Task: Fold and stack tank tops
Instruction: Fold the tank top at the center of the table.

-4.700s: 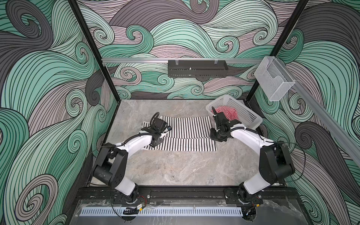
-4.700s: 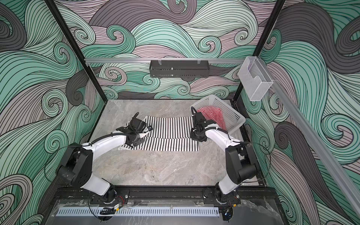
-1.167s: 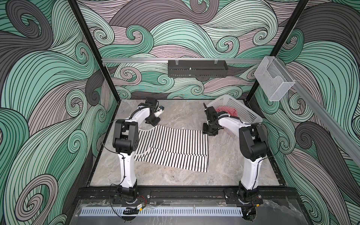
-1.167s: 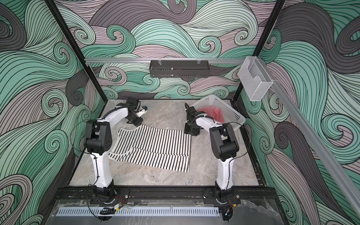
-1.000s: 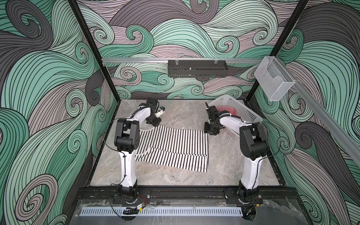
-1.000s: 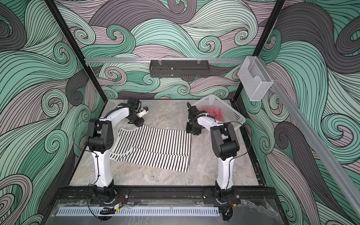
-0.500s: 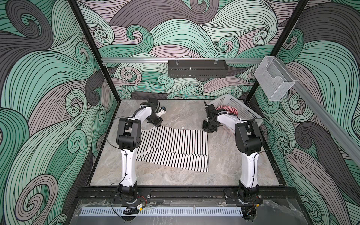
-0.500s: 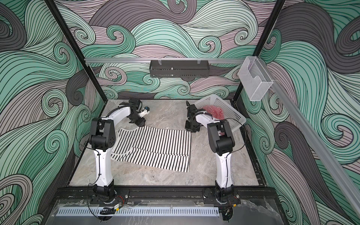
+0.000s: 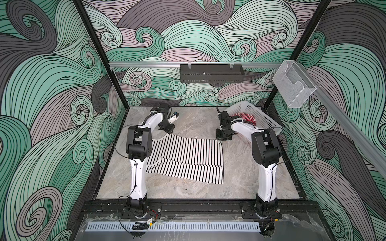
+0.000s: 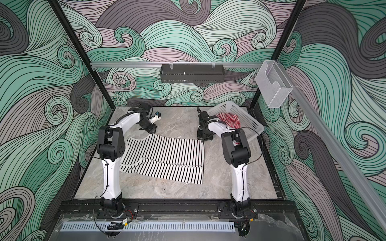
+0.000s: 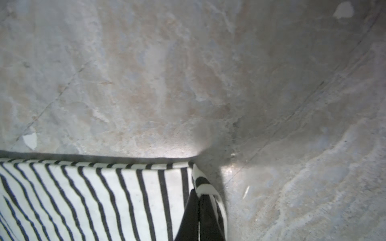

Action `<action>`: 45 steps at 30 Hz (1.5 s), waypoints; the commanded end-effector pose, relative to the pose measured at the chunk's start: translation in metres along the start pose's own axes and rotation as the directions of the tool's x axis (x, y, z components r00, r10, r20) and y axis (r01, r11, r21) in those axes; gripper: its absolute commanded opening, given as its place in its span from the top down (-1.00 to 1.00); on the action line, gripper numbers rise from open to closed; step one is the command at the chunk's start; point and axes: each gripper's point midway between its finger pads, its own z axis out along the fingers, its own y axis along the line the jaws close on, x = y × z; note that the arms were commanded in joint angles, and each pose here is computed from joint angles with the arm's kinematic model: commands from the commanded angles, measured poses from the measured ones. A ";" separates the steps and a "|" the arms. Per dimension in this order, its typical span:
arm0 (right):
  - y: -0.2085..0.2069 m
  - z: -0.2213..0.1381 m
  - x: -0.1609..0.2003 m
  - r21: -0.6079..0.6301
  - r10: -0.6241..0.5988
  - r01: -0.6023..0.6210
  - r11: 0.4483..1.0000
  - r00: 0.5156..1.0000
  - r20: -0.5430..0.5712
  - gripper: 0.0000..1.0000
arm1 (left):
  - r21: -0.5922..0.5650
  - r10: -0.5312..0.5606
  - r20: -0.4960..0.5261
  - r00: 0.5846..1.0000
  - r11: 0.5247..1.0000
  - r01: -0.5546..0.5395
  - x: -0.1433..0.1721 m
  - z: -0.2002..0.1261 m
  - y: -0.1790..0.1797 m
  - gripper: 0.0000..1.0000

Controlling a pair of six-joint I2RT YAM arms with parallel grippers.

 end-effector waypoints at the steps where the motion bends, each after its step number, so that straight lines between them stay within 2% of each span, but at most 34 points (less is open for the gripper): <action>1: 0.009 -0.026 -0.006 0.015 -0.039 0.038 0.999 0.998 0.053 1.00 | 0.010 -0.003 -0.068 0.998 1.000 0.003 0.013 0.010 0.000 0.23; 4: 0.010 -0.027 -0.006 0.018 -0.041 0.040 0.999 0.997 0.058 1.00 | 0.014 0.017 -0.082 0.997 1.000 -0.015 0.018 0.012 -0.001 0.30; 12: 0.010 -0.029 -0.004 0.021 -0.043 0.042 0.999 0.998 0.055 1.00 | 0.024 0.026 -0.098 0.995 0.999 -0.024 0.027 0.018 0.000 0.28; 21: 0.005 -0.037 0.000 0.038 -0.050 0.048 0.998 0.997 0.065 1.00 | 0.005 0.021 -0.129 0.991 1.000 -0.021 0.034 0.033 0.011 0.52; 25: 0.003 -0.035 0.001 0.040 -0.050 0.048 0.998 0.997 0.061 1.00 | 0.002 0.019 -0.141 0.990 1.000 -0.019 0.037 0.036 0.013 0.54; 26: 0.003 -0.035 0.001 0.040 -0.052 0.049 0.998 0.997 0.061 1.00 | 0.003 0.019 -0.144 0.989 1.000 -0.019 0.038 0.036 0.014 0.59; 28: 0.003 -0.037 0.002 0.040 -0.051 0.048 0.998 0.997 0.064 1.00 | 0.008 0.021 -0.147 0.989 1.000 -0.020 0.039 0.035 0.012 0.85; 29: 0.003 -0.037 0.002 0.041 -0.051 0.049 0.998 0.997 0.064 1.00 | 0.011 0.021 -0.147 0.989 1.000 -0.019 0.040 0.034 0.011 1.00; 37: -0.002 -0.042 0.009 0.046 -0.062 0.059 0.997 0.996 0.071 1.00 | 0.015 0.020 -0.069 0.997 1.000 -0.019 0.035 0.002 0.002 1.00; 45: -0.005 -0.051 0.029 0.002 -0.056 0.056 0.998 0.994 0.091 1.00 | 0.012 0.025 -0.025 0.999 1.000 -0.025 0.052 -0.023 -0.014 1.00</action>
